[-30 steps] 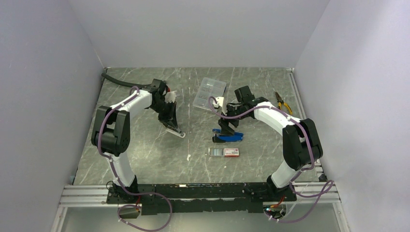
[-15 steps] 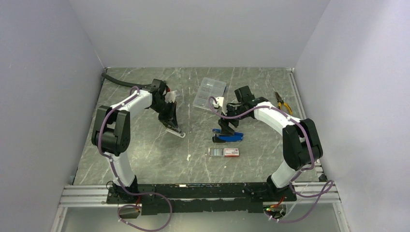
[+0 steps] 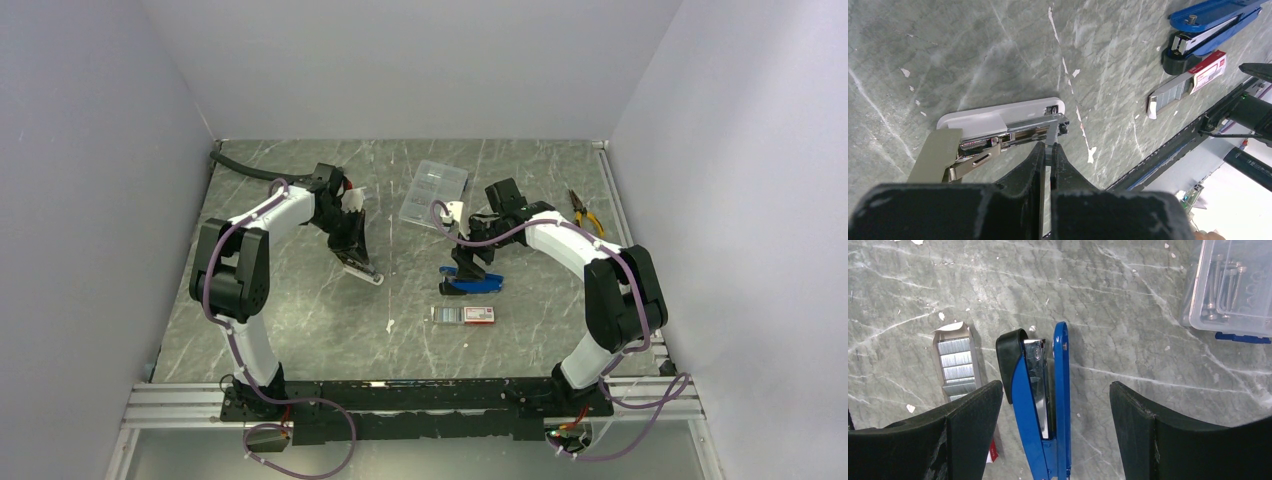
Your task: Load the staples into the stapler
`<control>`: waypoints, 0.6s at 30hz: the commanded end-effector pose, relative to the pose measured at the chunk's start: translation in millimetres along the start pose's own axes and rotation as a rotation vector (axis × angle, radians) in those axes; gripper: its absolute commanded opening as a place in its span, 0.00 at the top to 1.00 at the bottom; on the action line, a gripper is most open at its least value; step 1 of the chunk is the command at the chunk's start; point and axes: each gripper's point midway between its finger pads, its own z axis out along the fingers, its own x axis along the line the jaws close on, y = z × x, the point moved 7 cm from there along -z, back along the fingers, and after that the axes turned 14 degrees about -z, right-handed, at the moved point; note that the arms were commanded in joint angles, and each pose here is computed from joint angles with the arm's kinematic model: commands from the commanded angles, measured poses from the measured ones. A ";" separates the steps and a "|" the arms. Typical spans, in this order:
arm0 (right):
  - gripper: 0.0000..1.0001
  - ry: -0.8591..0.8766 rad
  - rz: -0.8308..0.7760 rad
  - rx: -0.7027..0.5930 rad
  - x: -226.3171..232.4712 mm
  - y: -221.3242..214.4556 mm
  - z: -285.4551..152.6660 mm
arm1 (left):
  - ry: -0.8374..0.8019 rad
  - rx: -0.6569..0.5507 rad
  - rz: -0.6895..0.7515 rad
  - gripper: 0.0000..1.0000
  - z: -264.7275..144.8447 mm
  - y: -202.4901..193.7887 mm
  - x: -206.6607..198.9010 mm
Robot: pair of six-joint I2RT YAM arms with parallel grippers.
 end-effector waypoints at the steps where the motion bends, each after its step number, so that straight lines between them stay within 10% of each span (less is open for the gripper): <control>1: 0.18 -0.020 -0.028 -0.021 -1.3 7.2 -5.4 | -0.051 -0.024 0.018 0.97 -9.3 -1.2 -9.1; 18: 0.18 -0.019 -0.025 -0.020 -1.2 6.7 -4.9 | -0.044 -0.018 0.009 0.97 -9.3 -1.5 -5.0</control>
